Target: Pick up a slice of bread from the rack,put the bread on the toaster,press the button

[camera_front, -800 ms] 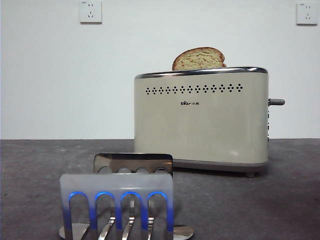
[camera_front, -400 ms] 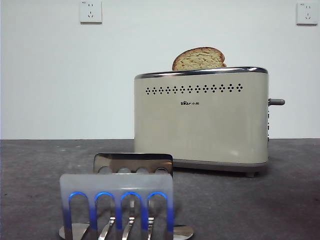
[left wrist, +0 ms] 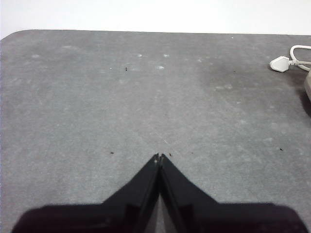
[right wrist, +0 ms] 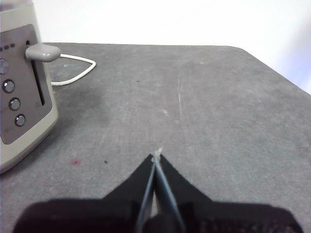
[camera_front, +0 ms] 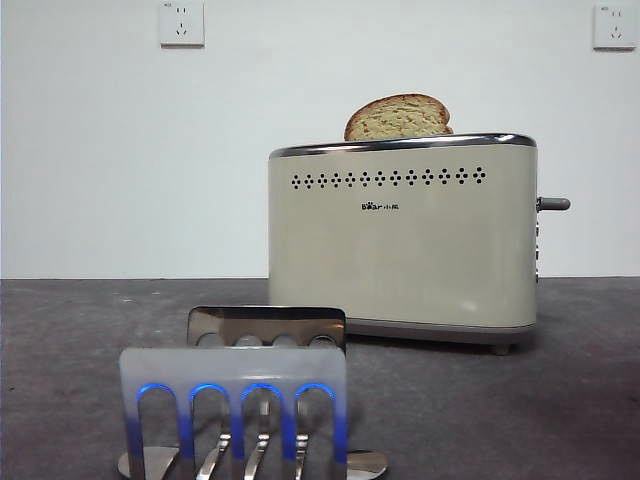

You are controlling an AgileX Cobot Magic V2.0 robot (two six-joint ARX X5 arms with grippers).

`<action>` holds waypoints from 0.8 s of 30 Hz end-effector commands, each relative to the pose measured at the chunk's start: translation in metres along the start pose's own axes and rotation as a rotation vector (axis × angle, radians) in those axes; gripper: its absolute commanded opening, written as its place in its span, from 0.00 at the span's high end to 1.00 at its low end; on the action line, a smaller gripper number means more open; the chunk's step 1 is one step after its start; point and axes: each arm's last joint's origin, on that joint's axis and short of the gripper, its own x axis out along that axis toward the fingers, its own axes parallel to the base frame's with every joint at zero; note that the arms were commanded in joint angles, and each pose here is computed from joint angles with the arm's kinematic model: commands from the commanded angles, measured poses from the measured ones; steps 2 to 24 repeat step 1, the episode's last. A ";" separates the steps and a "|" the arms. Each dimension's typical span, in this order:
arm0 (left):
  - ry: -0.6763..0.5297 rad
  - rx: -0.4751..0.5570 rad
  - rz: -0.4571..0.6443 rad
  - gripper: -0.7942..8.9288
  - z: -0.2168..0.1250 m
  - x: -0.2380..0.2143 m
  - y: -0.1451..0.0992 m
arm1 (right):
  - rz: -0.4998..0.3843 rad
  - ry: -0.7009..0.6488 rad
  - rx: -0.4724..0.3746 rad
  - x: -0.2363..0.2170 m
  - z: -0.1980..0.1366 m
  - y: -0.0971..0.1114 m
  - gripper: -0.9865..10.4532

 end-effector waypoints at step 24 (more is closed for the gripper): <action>0.007 -0.010 0.001 0.92 -0.003 0.001 0.000 | -0.002 0.003 -0.004 0.001 -0.002 0.000 0.91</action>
